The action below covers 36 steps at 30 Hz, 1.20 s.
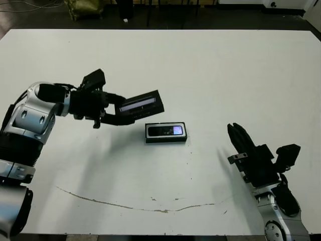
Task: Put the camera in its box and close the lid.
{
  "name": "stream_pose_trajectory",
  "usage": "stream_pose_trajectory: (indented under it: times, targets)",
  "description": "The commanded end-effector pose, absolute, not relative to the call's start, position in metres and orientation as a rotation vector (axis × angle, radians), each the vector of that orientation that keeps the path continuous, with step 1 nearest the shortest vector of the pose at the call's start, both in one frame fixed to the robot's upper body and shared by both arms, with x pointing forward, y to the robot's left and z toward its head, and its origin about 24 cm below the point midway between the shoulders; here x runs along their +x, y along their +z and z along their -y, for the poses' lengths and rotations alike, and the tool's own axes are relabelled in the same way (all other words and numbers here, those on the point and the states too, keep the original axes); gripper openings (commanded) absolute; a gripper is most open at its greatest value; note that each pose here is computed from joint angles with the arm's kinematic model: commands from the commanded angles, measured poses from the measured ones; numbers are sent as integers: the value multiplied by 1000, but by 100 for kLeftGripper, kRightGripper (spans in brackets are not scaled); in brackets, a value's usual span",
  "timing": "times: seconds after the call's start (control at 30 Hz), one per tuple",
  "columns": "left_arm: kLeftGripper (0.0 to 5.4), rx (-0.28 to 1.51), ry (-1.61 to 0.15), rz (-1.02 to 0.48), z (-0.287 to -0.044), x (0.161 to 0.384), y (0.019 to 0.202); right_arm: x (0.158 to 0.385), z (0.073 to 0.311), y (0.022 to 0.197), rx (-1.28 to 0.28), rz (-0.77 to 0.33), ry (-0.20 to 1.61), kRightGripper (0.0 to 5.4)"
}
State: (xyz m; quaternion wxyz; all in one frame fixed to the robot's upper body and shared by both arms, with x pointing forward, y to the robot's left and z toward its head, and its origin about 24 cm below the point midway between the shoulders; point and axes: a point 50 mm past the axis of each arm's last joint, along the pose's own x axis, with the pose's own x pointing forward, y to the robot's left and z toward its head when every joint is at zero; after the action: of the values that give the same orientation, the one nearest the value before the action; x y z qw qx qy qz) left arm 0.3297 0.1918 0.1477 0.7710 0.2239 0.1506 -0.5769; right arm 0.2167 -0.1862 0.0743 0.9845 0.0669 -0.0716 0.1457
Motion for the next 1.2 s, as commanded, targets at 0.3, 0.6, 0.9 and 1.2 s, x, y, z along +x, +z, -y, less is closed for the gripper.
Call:
stream_pose_trajectory:
  times: [0.3, 0.6, 0.9, 1.2]
  targets:
    - [226, 485, -1291, -375, -196, 327, 138, 213, 186, 71, 113, 101, 272, 0]
    - [226, 438, -1315, -379, -192, 326, 128, 214, 186, 71, 140, 117, 299, 0]
    - [226, 383, -1341, -347, -177, 325, 110, 216, 187, 66, 150, 135, 314, 0]
    - [226, 451, -1369, -341, -168, 324, 104, 218, 192, 63, 136, 129, 307, 0]
